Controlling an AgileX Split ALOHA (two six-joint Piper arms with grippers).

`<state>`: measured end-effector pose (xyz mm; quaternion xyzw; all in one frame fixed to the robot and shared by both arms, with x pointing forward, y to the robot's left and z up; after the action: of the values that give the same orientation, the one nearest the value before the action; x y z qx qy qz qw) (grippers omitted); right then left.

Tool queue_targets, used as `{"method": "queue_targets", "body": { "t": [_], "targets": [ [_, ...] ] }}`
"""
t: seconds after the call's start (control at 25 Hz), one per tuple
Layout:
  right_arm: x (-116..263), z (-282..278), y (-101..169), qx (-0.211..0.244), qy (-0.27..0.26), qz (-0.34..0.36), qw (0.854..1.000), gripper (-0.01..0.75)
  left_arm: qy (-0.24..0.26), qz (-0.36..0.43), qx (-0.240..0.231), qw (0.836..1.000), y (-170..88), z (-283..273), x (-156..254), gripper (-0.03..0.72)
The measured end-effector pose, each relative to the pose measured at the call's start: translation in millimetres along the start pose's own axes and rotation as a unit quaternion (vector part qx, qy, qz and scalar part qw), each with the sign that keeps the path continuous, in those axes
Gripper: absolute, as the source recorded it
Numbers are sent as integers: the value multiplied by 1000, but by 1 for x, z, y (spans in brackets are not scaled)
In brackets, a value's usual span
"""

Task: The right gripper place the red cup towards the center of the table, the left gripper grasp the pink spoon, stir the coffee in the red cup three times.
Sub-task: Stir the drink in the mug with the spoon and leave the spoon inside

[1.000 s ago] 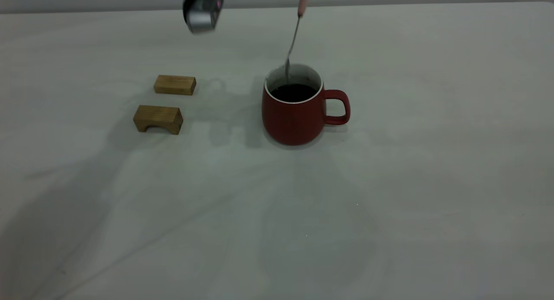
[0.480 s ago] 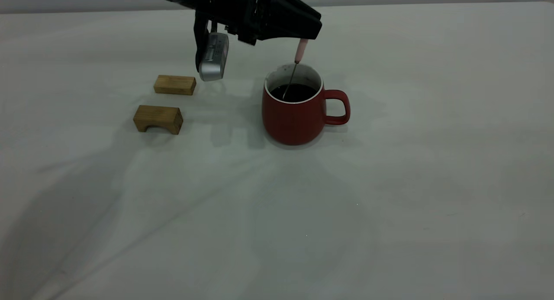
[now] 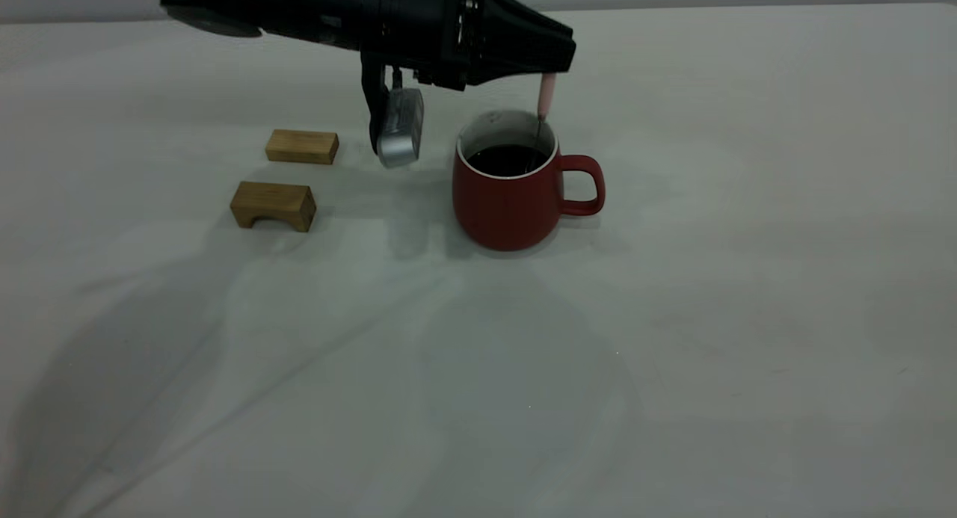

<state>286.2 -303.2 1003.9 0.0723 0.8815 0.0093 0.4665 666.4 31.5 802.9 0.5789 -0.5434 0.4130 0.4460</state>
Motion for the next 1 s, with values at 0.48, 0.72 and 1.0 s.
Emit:
{"method": "queue_targets", "body": {
  "t": [0.48, 0.72, 1.0],
  "targets": [
    [0, 0, 0, 0, 0, 0, 1000, 592, -42, 84, 12, 996, -6, -6, -2, 175],
    [0, 0, 0, 0, 0, 0, 1000, 592, -17, 53, 9, 998, -2, 1, 7, 176],
    [0, 0, 0, 0, 0, 0, 1000, 592, -48, -16, -33, 998, 11, 0, -3, 176]
  ]
}}
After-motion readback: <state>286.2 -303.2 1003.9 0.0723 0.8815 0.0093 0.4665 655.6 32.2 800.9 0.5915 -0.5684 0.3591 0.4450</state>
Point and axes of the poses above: a point on each arm's last joint axis where the gripper is mounted, z pointing out along that axis toward the gripper, y along the wrist's bending axis when the last joint is at zero, x = y × z, the point moved 6 cm from there along z, pointing out along that axis toward the gripper, and after that the axes turned 5 degrees about z, right-handed, at the moved point
